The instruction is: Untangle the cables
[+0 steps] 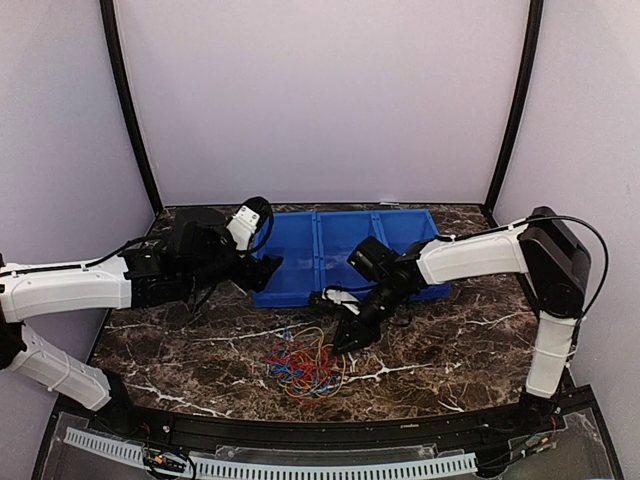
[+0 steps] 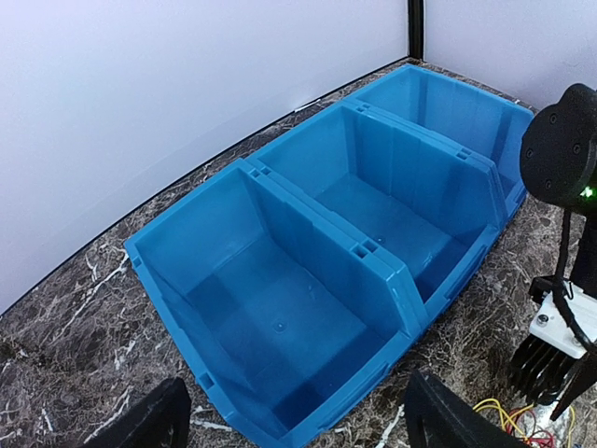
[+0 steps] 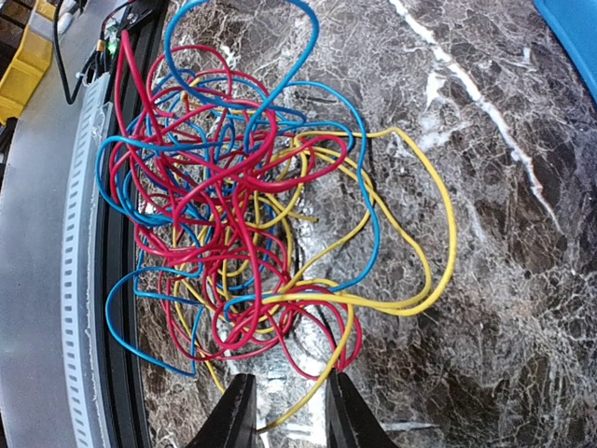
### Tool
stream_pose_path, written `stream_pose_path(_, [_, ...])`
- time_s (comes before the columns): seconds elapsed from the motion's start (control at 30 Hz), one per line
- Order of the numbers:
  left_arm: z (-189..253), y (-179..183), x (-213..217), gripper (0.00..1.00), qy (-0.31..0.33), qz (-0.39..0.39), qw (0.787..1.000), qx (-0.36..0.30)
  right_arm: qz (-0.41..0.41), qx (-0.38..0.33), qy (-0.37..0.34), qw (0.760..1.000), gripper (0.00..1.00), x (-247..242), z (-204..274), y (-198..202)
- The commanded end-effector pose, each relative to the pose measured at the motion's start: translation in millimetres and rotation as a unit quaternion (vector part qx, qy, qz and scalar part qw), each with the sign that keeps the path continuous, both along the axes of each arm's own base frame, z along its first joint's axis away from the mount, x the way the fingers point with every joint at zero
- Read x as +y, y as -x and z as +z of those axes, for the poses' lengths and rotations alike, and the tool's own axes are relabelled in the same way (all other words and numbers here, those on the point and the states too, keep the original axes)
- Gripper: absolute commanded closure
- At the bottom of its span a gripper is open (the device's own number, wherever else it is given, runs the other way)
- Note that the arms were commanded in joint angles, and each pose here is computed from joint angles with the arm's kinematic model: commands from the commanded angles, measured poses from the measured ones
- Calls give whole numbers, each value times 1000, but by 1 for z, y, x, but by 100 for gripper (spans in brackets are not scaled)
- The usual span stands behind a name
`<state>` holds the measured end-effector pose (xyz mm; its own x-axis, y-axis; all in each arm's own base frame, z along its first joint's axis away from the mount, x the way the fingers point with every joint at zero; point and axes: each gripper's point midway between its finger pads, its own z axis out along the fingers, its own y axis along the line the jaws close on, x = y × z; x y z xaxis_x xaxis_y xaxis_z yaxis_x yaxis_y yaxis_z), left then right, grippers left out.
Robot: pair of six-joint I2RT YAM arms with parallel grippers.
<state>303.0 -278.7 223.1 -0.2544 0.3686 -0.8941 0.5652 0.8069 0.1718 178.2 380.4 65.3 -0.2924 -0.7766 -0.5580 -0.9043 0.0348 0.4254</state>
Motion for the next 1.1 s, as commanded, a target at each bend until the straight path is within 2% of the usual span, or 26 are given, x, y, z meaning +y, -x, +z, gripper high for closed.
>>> stream_pose_path(0.0, [17,0,0,18,9,-6,1000,-12,12,10,7,1000,70,6,-1,7])
stream_pose_path(0.1, [21,2,1,18,11,-7,1000,-18,8,7,12,1000,71,5,-2,7])
stream_pose_path(0.23, [23,5,-2,19,12,-23,999,-23,9,7,11,1000,97,5,0,7])
stream_pose_path(0.27, [23,7,-3,18,13,-29,999,-22,11,5,8,1000,100,6,3,8])
stream_pose_path(0.33, [23,13,-10,19,26,-49,998,-12,18,-4,-3,1000,100,6,18,8])
stream_pose_path(0.43, [30,20,-17,20,48,-29,998,-17,34,-23,-29,999,100,8,50,9])
stream_pose_path(0.63, [25,84,-66,20,140,-98,985,-32,51,-48,-58,996,100,9,99,11])
stream_pose_path(0.77, [9,114,-86,19,208,-134,969,-5,63,-43,-66,995,100,9,110,15])
stream_pose_path(0.93, [-14,128,-100,19,200,-149,968,0,63,-40,-92,993,100,11,130,18])
stream_pose_path(1.07, [-18,131,-93,20,223,-135,965,-14,65,-43,-106,991,100,12,141,20])
